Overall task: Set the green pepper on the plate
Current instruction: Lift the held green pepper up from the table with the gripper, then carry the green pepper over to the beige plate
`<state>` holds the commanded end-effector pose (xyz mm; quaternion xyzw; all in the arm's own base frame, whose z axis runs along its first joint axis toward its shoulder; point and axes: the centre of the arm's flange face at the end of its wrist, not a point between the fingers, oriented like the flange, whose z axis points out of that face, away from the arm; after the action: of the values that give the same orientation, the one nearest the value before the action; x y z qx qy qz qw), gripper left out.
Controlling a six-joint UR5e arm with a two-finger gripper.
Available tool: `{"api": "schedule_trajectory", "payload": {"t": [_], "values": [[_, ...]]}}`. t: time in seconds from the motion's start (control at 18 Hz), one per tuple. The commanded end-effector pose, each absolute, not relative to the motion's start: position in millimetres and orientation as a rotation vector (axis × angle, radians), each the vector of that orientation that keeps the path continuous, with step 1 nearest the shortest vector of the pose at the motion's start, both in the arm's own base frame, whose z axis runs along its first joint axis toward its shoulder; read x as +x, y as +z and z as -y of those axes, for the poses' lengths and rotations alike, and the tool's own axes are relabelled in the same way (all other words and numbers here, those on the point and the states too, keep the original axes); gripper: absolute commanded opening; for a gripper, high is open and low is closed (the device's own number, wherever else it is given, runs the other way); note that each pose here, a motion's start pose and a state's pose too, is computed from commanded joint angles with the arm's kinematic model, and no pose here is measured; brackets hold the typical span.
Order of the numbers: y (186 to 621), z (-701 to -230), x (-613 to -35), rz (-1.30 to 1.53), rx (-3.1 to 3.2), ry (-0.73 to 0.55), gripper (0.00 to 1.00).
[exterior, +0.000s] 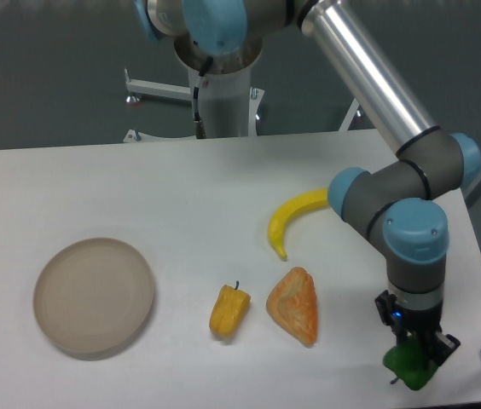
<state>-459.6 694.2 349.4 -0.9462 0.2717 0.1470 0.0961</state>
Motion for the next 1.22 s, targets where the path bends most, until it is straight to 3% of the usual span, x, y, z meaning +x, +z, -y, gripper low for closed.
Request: {"api": "schedule_trajectory", "payload": {"t": [0.28, 0.5, 1.0, 1.22], "values": [[379, -671, -394, -0.636, -2.807, 0.289, 0.29], [380, -684, -320, -0.426, -2.841, 0.201, 0.29], [355, -715, -135, -0.277, -2.872, -0.012, 0.29], [329, -717, -71, -0.319, -2.880, -0.051, 0.29]]}}
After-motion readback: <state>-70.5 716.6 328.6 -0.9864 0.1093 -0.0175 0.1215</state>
